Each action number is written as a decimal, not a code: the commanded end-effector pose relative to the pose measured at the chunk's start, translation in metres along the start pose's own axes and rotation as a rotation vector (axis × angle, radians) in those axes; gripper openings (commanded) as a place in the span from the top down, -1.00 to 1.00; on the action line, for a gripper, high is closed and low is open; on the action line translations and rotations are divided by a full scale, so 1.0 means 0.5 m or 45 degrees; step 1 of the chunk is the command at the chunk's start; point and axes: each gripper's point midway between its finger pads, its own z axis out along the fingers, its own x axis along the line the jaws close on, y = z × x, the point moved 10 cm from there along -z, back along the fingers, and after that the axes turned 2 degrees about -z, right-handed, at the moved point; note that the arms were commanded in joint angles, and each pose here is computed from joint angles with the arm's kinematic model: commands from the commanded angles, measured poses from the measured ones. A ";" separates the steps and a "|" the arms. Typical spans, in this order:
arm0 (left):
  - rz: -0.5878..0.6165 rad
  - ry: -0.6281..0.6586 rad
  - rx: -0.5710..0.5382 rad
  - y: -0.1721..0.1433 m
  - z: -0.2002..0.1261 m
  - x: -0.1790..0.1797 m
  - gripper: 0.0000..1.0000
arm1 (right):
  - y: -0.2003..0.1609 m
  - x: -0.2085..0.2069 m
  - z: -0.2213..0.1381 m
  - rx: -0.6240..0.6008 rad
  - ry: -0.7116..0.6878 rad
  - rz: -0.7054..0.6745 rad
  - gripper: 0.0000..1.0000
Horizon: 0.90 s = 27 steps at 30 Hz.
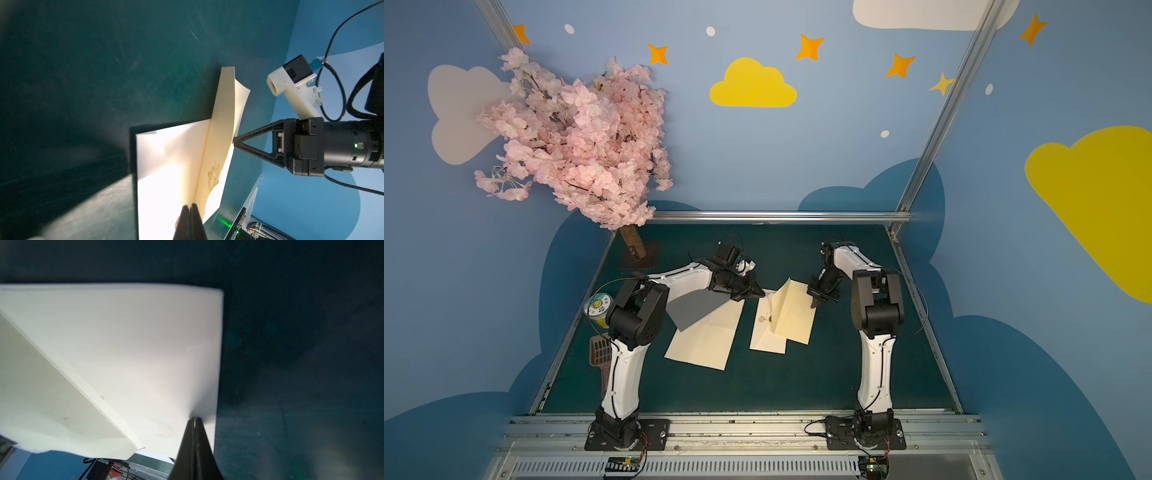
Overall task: Fold the letter paper in half and place it into the envelope
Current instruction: Fold the envelope flap on the envelope.
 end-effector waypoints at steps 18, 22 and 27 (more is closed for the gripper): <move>0.094 -0.086 0.129 -0.025 0.096 -0.110 0.94 | -0.004 -0.006 0.028 0.086 -0.035 -0.009 1.00; 0.096 -0.100 0.166 -0.039 0.124 -0.119 0.94 | -0.005 -0.005 0.028 0.089 -0.002 -0.008 1.00; 0.101 -0.097 0.205 -0.052 0.155 -0.123 0.95 | -0.007 -0.002 0.023 0.091 0.045 -0.007 1.00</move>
